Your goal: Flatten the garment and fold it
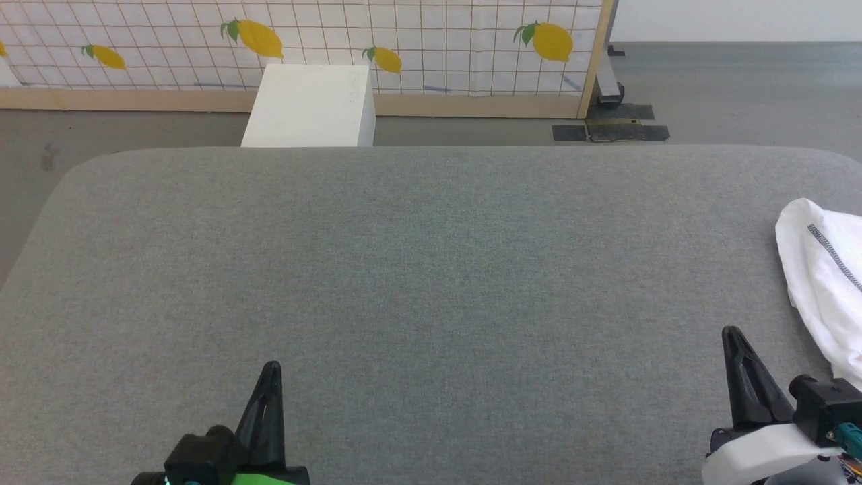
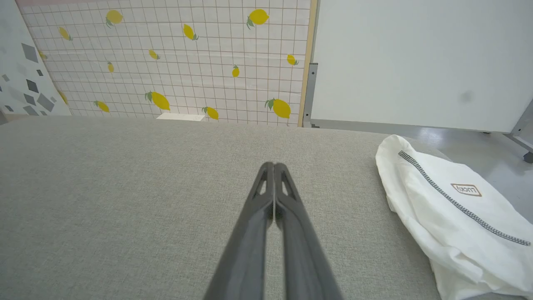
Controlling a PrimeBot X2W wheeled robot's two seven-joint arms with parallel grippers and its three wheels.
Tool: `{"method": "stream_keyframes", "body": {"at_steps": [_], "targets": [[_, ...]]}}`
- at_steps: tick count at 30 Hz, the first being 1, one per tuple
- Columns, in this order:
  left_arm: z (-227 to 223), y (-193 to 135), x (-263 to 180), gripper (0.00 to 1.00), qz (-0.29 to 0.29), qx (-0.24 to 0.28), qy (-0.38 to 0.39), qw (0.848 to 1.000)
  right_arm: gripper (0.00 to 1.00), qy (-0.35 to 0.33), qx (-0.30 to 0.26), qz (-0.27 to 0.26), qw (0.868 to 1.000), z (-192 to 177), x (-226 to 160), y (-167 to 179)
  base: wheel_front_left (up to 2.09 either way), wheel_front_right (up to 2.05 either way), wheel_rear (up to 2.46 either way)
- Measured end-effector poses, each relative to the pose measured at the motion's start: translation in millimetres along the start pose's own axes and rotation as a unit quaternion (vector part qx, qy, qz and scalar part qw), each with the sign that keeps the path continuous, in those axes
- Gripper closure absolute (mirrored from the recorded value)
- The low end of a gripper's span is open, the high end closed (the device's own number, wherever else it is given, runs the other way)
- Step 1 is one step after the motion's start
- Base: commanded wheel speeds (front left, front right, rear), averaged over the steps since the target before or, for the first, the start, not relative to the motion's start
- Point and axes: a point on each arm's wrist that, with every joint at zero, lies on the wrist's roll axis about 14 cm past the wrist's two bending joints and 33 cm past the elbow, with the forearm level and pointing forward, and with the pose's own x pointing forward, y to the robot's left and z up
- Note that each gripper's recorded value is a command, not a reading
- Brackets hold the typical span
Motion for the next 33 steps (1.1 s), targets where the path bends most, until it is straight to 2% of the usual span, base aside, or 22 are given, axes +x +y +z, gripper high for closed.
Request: {"method": "stream_keyframes", "body": {"at_steps": [33], "targets": [[3, 5, 12, 1.0, 0.004, 0.025, 0.007, 1.0, 1.0, 0.0, 0.0, 0.013, 1.0, 3, 4, 9, 0.0, 0.0, 0.0]]}}
